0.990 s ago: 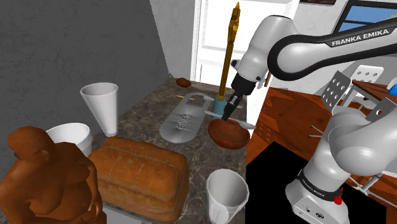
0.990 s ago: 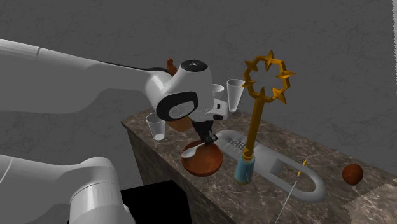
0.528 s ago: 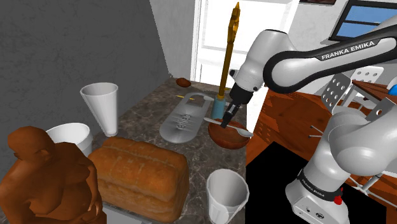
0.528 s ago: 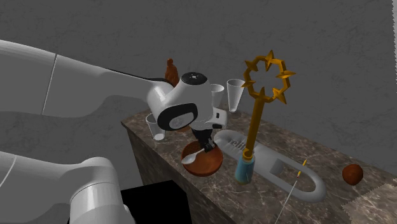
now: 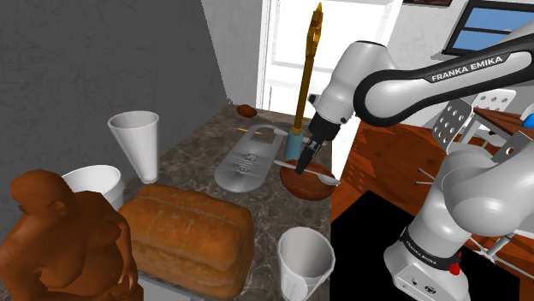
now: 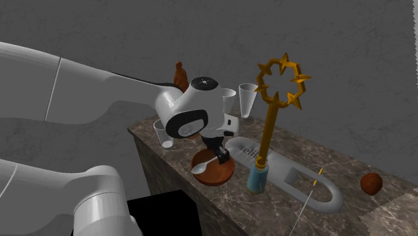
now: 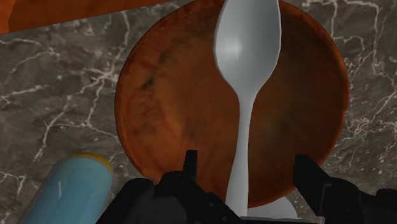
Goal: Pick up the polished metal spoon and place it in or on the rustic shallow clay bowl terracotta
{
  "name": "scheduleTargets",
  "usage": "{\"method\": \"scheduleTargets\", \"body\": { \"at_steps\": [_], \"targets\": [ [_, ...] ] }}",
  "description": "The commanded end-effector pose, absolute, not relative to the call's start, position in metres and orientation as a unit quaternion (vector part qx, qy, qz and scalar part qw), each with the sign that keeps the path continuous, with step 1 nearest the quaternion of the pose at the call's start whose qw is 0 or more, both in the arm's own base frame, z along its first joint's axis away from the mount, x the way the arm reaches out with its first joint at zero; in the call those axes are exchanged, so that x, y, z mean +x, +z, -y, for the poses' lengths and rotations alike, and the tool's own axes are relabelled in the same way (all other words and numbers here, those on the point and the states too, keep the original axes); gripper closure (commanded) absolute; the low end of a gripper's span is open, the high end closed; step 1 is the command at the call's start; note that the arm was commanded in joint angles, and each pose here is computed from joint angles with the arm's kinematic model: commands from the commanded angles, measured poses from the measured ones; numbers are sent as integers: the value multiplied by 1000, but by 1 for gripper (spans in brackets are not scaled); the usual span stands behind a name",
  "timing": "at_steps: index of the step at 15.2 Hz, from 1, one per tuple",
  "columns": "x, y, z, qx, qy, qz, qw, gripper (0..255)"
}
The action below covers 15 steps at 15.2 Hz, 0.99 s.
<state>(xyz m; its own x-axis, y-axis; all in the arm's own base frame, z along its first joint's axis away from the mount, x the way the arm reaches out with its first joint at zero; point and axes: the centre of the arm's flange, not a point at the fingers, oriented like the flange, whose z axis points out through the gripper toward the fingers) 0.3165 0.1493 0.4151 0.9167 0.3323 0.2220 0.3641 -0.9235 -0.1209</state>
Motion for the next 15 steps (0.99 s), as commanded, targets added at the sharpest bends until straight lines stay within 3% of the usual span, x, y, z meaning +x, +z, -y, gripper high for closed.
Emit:
{"method": "scheduleTargets", "body": {
  "at_steps": [1,4,8,15],
  "targets": [
    [317,415,-149,-976,-99,178,80,0],
    [317,415,-149,-976,-99,178,80,0],
    [308,463,-140,-976,-99,178,80,0],
    [308,463,-140,-976,-99,178,80,0]
  ]
}}
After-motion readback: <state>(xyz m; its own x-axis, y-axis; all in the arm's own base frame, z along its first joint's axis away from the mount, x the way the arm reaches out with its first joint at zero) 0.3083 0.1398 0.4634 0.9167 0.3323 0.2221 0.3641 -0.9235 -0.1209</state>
